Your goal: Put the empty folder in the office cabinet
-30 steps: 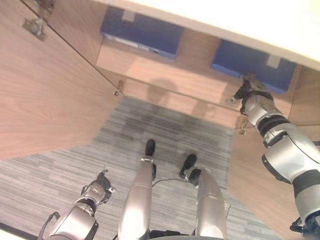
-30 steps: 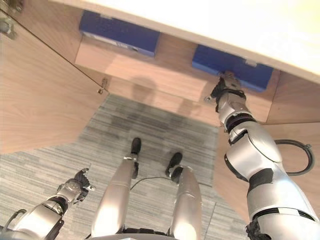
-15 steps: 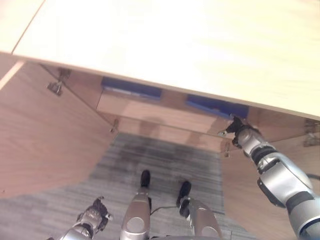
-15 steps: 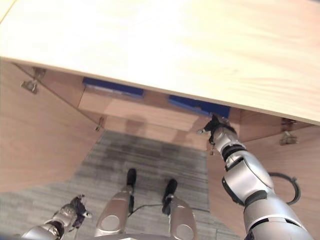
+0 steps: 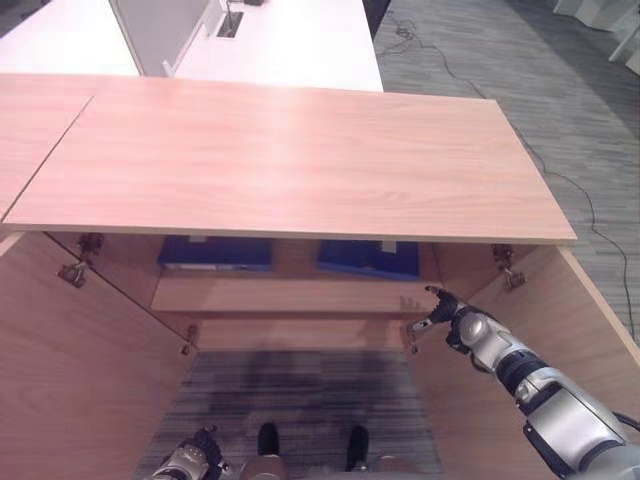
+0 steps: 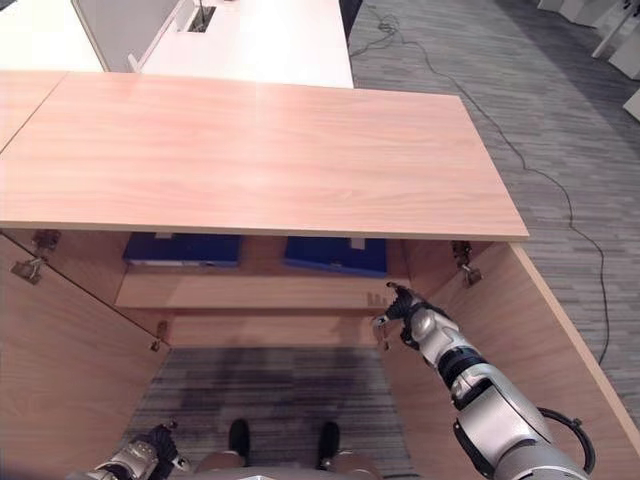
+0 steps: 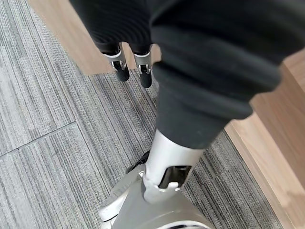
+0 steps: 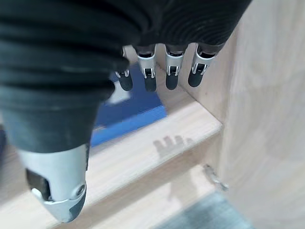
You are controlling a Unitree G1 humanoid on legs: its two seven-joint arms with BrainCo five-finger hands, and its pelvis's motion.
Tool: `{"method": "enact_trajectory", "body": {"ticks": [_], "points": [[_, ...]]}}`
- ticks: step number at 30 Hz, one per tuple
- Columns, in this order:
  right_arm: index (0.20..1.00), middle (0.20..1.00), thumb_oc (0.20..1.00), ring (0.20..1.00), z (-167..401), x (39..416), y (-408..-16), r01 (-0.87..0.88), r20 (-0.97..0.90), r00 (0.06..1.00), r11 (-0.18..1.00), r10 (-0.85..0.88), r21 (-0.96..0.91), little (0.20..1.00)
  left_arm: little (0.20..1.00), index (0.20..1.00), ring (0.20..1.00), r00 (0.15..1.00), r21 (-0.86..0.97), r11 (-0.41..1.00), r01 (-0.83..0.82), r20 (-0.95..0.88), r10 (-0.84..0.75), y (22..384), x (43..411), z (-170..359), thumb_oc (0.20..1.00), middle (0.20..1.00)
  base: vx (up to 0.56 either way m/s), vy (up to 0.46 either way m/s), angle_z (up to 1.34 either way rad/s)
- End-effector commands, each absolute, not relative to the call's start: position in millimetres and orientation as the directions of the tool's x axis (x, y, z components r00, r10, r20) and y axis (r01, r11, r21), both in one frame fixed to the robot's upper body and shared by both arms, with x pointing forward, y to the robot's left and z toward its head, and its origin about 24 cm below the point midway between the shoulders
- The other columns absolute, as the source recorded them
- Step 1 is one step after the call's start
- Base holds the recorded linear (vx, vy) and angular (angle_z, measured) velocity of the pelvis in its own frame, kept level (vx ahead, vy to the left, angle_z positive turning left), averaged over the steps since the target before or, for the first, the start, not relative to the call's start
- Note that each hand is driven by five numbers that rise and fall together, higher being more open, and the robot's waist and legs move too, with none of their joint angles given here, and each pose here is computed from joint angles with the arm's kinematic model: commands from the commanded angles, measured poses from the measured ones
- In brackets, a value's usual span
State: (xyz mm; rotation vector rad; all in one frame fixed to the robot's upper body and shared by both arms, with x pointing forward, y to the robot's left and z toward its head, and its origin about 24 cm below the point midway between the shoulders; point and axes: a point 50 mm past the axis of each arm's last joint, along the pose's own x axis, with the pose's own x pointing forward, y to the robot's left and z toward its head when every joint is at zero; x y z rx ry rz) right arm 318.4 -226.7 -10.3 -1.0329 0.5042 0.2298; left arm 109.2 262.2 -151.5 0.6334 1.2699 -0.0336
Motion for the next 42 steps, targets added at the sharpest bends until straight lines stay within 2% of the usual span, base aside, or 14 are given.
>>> {"method": "enact_trajectory", "body": {"ticks": [1,5,8,13,14,16,22,23,24,27,30,33,37,42], "points": [[1.000,1.000,1.000,1.000,23.5,334.6,-233.7,-0.335,-0.393,0.919,0.459,-0.035,-0.823,1.000,1.000,1.000,1.000,0.266,0.420,0.819,0.392,-0.904,0.336,269.2,97.9,-152.4,1.000,1.000,0.00,0.000,0.00],[1.000,1.000,1.000,1.000,8.0,321.0,-232.8,-0.350,-0.427,0.904,0.526,-0.028,-0.775,1.000,1.000,1.000,1.000,0.230,0.406,0.814,0.416,-0.913,0.338,273.4,85.9,-153.7,1.000,1.000,0.00,0.000,0.00],[1.000,1.000,1.000,1.000,-24.5,299.5,-225.3,-0.417,-0.530,0.848,0.597,-0.015,-0.685,1.000,1.000,1.000,1.000,0.229,0.396,0.806,0.441,-0.917,0.326,272.6,85.8,-154.0,1.000,1.000,0.00,-0.011,0.00],[1.000,1.000,1.000,1.000,-58.7,276.3,-226.5,-0.431,-0.639,0.767,0.689,-0.060,-0.583,1.000,1.000,1.000,1.000,0.284,0.418,0.791,0.447,-0.905,0.317,271.2,104.8,-150.0,1.000,1.000,-0.08,-0.056,0.06],[1.000,1.000,1.000,1.000,-78.0,259.4,-224.9,-0.415,-0.687,0.720,0.734,-0.096,-0.537,1.000,1.000,1.000,1.000,0.356,0.441,0.784,0.437,-0.885,0.300,264.4,129.0,-145.1,1.000,1.000,-0.20,-0.071,0.34],[1.000,1.000,1.000,1.000,-93.0,243.7,-221.5,-0.428,-0.734,0.671,0.753,-0.106,-0.499,1.000,1.000,1.000,1.000,0.388,0.444,0.774,0.452,-0.879,0.277,252.8,140.7,-144.7,1.000,1.000,-0.16,-0.032,0.33],[1.000,1.000,1.000,1.000,-116.1,212.2,-217.4,-0.442,-0.805,0.582,0.786,-0.116,-0.432,1.000,1.000,1.000,1.000,0.355,0.431,0.788,0.440,-0.889,0.288,251.0,130.7,-148.8,1.000,1.000,-0.05,0.073,0.06],[1.000,1.000,1.000,1.000,-119.4,203.6,-222.5,-0.423,-0.815,0.565,0.804,-0.126,-0.418,1.000,1.000,1.000,1.000,0.426,0.429,0.783,0.451,-0.874,0.234,237.5,149.1,-144.9,1.000,1.000,-0.03,0.211,-0.02],[1.000,1.000,1.000,1.000,-121.6,188.1,-246.7,-0.350,-0.832,0.521,0.841,-0.191,-0.412,1.000,1.000,1.000,1.000,0.430,0.393,0.801,0.453,-0.883,0.190,239.3,122.7,-149.0,1.000,1.000,-0.02,0.296,0.06],[1.000,1.000,1.000,1.000,-130.4,163.7,-261.6,-0.255,-0.858,0.448,0.883,-0.253,-0.393,1.000,1.000,1.000,1.000,0.383,0.299,0.827,0.477,-0.917,0.112,231.4,96.3,-155.2,1.000,1.000,-0.02,0.316,0.16],[1.000,1.000,1.000,1.000,-137.5,141.5,-270.3,-0.156,-0.879,0.375,0.915,-0.294,-0.372,1.000,1.000,1.000,1.000,0.370,0.255,0.840,0.478,-0.927,0.070,219.2,94.8,-158.2,1.000,1.000,-0.08,0.312,0.10],[1.000,1.000,1.000,1.000,-144.0,120.6,-274.0,-0.088,-0.897,0.307,0.929,-0.319,-0.360,1.000,1.000,1.000,1.000,0.348,0.251,0.838,0.483,-0.934,0.080,212.3,93.5,-162.5,1.000,1.000,-0.11,0.289,0.08],[1.000,1.000,1.000,1.000,-147.9,108.0,-273.9,0.035,-0.899,0.271,0.937,-0.344,-0.348,1.000,1.000,1.000,1.000,0.327,0.265,0.842,0.470,-0.938,0.113,206.9,95.5,-166.0,1.000,1.000,-0.14,0.233,-0.10],[1.000,1.000,1.000,1.000,-153.9,84.5,-273.4,0.093,-0.917,0.193,0.937,-0.348,-0.336,1.000,1.000,1.000,1.000,0.290,0.259,0.843,0.471,-0.948,0.130,205.4,88.2,-169.0,1.000,1.000,-0.15,0.289,-0.30]]}}
